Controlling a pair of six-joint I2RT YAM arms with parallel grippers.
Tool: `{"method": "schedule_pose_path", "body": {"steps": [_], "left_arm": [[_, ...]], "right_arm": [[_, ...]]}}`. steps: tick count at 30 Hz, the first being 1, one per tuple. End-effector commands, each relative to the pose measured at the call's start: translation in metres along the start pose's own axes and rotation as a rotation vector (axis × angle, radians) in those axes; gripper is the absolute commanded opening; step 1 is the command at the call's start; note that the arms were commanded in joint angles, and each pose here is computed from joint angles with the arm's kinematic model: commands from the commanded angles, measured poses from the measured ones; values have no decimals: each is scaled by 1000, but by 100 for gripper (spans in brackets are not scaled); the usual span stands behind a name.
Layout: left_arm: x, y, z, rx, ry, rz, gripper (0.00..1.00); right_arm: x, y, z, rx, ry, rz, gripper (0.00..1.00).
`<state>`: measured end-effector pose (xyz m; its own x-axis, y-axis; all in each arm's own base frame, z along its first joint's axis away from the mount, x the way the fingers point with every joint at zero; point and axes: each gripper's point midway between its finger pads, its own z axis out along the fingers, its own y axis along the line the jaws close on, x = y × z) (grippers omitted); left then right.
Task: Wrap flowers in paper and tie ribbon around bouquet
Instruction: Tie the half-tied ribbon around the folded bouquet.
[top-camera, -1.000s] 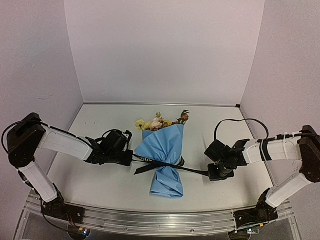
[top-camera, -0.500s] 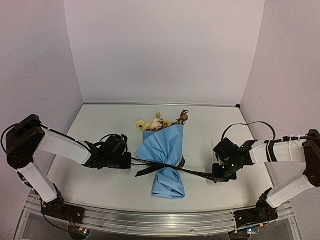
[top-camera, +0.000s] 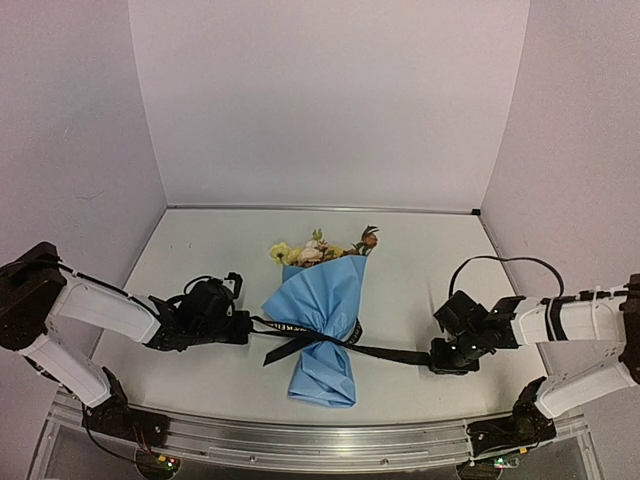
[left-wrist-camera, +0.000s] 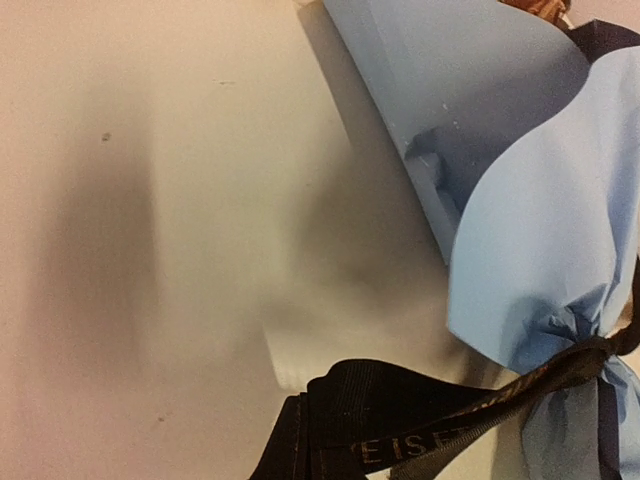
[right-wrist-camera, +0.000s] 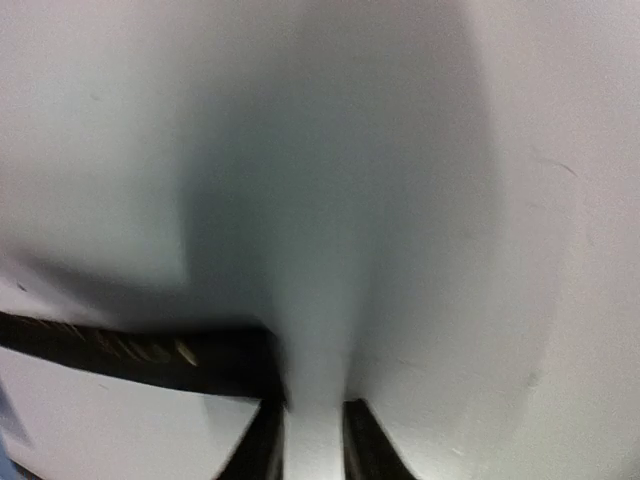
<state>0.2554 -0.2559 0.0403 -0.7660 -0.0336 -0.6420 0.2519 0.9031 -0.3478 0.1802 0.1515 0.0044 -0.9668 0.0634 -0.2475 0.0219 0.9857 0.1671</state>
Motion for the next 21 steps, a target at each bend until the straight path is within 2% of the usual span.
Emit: {"method": "schedule_pose_path", "body": {"steps": [1,3,5,8,12,16,21], "left_arm": [[-10,9,-4,-31,-22,73,0],[-16,1,-8,-3,-38,85,4],[-21,-6,-13,31,-47,95,17],[-26,-16,-25,69,-56,101,42],[-38,-35,-53,149,-117,134,58],[-35,-61,-67,252,-107,173,61],[-7,-88,-60,321,-13,229,62]], "right_arm": [[19,-42,-27,189,72,-41,45],[17,-40,-40,180,69,-53,52],[10,-33,-52,154,42,-53,54],[-7,-10,-65,98,-14,-59,57],[-34,50,-62,5,-34,-63,57],[-59,116,-59,-81,-61,-96,58],[-69,174,-40,-166,-27,-52,60]]}}
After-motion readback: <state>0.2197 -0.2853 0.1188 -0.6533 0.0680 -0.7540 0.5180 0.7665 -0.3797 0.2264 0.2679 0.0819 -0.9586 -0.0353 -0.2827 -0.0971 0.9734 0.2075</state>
